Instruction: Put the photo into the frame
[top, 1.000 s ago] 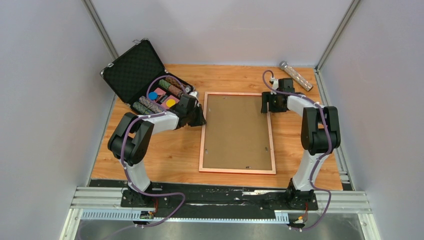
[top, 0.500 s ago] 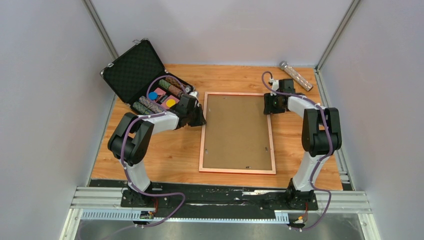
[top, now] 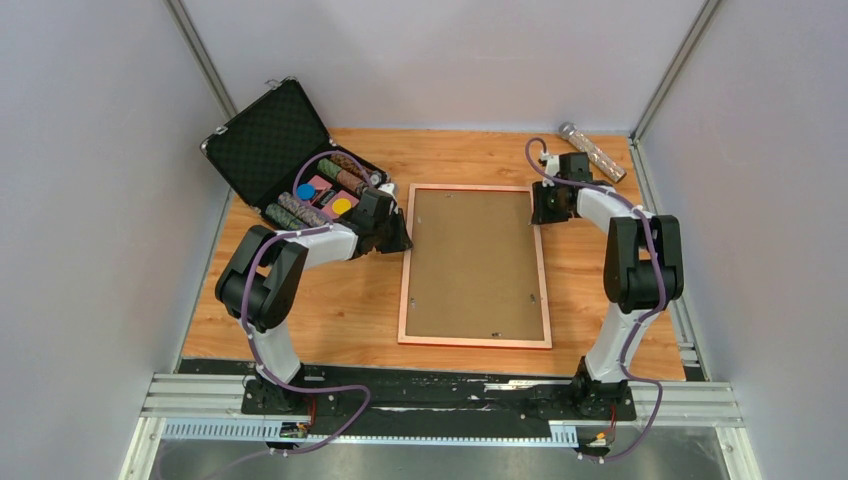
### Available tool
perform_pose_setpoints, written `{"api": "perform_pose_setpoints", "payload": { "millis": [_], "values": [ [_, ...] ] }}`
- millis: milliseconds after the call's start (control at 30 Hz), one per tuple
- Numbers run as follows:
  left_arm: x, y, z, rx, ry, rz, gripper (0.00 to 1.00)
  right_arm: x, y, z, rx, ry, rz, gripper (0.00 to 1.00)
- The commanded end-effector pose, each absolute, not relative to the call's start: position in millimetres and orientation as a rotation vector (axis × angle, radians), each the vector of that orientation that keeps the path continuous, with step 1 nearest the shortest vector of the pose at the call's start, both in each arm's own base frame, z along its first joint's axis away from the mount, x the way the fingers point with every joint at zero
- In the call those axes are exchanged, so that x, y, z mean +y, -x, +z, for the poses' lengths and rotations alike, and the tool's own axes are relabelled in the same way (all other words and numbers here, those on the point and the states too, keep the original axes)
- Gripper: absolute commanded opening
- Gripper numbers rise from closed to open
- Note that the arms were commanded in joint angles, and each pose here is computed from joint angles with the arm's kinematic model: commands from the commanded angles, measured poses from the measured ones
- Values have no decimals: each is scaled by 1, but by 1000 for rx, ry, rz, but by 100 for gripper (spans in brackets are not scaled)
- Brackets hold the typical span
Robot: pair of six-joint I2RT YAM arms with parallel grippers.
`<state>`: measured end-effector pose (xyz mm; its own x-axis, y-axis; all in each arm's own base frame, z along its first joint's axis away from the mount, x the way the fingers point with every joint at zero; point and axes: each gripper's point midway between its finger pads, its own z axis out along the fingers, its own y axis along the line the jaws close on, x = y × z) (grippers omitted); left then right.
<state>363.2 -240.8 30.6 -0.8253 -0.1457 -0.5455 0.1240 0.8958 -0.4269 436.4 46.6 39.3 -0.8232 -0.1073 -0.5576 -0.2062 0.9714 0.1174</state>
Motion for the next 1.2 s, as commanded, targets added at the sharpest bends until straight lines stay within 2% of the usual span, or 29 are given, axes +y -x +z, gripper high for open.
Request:
{"api": "perform_pose_setpoints", "payload": {
  "millis": [0,167,300,400,700,967,1167],
  "values": [
    [-244,-369,47,2409,14,-622,7,45,-457,61,2472,188,242,30],
    [-244,-369,48,2404,13,-625,7,49,-457,65,2464,165,286,29],
    [-243,-369,49,2401,14,-625,7,53,-451,74,2446,185,324,44],
    [-244,-369,48,2405,14,-627,7,54,-445,76,2447,200,324,49],
    [-245,-369,47,2409,16,-629,7,50,-436,53,2501,225,303,48],
    [-244,-369,45,2413,18,-624,7,53,-438,45,2517,228,315,42],
    [-244,-369,45,2413,18,-624,8,55,-436,39,2531,239,301,42]
  ]
}}
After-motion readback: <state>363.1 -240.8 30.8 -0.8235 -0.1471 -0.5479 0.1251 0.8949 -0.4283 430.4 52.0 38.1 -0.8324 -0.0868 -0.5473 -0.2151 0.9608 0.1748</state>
